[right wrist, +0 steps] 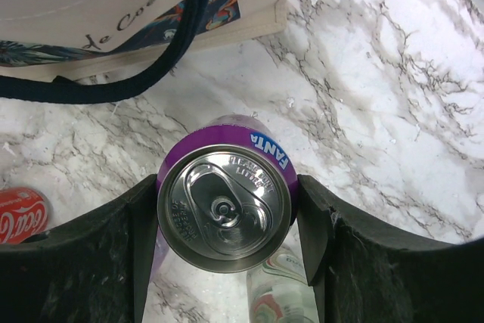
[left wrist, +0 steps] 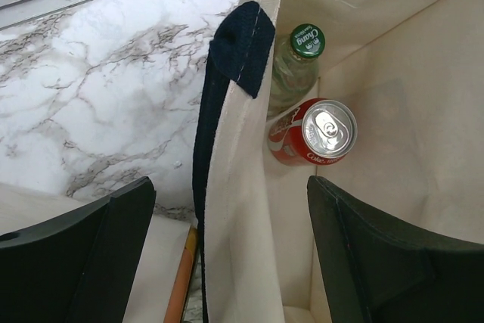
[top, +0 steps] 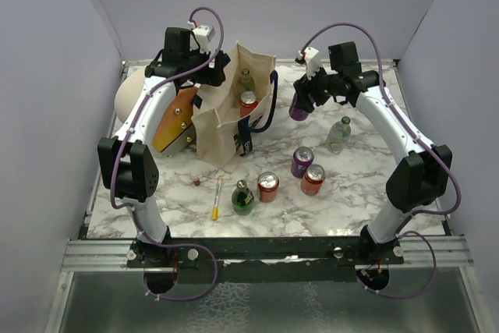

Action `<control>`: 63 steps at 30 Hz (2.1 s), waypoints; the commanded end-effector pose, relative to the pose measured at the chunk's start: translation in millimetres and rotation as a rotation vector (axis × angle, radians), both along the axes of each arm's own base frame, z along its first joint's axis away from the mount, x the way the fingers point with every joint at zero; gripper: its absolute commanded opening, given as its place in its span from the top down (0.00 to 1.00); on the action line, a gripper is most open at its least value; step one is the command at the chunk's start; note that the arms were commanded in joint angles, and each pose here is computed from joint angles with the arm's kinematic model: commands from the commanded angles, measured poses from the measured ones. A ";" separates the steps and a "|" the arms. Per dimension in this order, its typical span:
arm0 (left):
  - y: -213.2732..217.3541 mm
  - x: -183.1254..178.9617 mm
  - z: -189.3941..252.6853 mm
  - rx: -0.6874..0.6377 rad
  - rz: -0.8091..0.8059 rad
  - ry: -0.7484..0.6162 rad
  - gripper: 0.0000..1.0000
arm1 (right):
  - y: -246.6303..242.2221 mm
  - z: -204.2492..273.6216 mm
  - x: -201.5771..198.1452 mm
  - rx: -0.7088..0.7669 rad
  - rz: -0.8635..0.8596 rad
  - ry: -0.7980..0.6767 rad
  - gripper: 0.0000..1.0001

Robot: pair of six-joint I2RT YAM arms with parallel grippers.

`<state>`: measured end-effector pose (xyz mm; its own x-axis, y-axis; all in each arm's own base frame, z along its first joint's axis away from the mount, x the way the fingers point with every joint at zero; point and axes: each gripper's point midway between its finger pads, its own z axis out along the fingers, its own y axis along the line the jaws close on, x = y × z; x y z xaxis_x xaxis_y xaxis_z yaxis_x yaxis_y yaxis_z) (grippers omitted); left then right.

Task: Place the beverage into the canvas bag
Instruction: Pick up the drink from the center of the board, then adjust the canvas bag at the center of the board.

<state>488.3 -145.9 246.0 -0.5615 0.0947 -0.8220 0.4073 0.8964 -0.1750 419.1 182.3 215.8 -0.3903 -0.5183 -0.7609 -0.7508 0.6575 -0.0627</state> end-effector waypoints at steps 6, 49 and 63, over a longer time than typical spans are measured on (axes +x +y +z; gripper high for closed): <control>-13.6 -11.0 82.3 -0.007 -0.148 -0.232 0.16 | 6.1 65.7 -2.6 0.076 0.041 -0.152 0.99; -159.8 -140.1 2.1 -0.035 -0.442 0.092 0.72 | -42.8 86.6 -40.8 0.069 -0.129 -0.226 0.99; -203.5 -138.5 19.1 -0.162 -0.443 0.113 1.00 | -51.9 91.3 -44.3 0.046 -0.148 -0.239 0.99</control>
<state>345.7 -324.0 240.1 -0.6022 0.2850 -0.7458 0.6997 0.6382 -0.3210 371.8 136.5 263.9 -0.3840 -0.4501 -0.8062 -0.6450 0.7556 -0.1146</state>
